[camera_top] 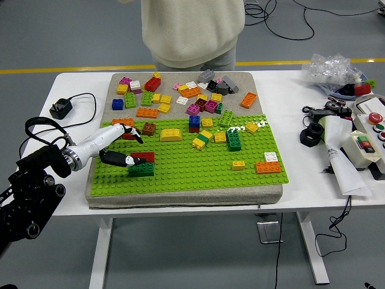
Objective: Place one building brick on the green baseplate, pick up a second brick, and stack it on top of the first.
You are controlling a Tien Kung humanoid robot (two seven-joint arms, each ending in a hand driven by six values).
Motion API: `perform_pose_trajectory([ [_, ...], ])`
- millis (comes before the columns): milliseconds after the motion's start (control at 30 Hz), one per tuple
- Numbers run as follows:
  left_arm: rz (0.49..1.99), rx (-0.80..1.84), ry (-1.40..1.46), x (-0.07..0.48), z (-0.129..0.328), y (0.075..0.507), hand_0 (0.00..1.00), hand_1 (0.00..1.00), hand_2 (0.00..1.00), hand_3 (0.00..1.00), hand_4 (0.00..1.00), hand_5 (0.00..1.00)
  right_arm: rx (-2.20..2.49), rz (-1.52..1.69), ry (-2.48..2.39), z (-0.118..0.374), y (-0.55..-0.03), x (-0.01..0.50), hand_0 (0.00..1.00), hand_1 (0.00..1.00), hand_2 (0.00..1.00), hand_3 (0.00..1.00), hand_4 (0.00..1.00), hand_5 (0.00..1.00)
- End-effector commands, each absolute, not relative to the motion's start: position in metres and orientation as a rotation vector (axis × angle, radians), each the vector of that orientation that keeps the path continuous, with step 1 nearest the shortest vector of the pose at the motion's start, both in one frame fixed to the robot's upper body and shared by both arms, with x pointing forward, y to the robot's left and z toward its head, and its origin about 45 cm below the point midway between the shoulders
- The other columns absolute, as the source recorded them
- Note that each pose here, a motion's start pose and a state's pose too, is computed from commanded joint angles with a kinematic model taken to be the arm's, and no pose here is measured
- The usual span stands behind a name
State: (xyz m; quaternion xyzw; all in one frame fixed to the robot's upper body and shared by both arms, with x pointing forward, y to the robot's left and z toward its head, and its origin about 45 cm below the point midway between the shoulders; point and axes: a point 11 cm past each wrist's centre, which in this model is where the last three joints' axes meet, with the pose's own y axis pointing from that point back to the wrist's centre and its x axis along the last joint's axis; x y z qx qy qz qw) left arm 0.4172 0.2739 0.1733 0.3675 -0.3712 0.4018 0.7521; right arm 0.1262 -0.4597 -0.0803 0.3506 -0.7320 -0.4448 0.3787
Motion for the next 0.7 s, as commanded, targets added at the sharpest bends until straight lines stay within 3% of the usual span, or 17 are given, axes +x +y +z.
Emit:
perform_pose_trajectory([
  [67, 0.868, 0.817, -0.831, 0.416, 0.173, 0.274, 0.998, 0.986, 0.957, 0.594, 0.972, 0.66, 0.896, -1.137, -1.872, -0.08, -0.46, 0.127, 0.783, 0.724, 0.777, 0.695, 0.916, 0.642],
  [100, 0.858, 0.83, -0.843, 0.414, 0.171, 0.274, 0.998, 0.998, 0.998, 0.598, 0.955, 0.733, 0.896, -1.136, -1.874, -0.08, -0.46, 0.128, 0.783, 0.723, 0.775, 0.695, 0.916, 0.641],
  [700, 0.849, 0.847, -0.921, 0.412, 0.16, 0.261, 0.998, 0.998, 0.998, 0.597, 0.946, 0.776, 0.895, -1.145, -1.859, -0.08, -0.459, 0.126, 0.783, 0.724, 0.775, 0.695, 0.917, 0.643],
])
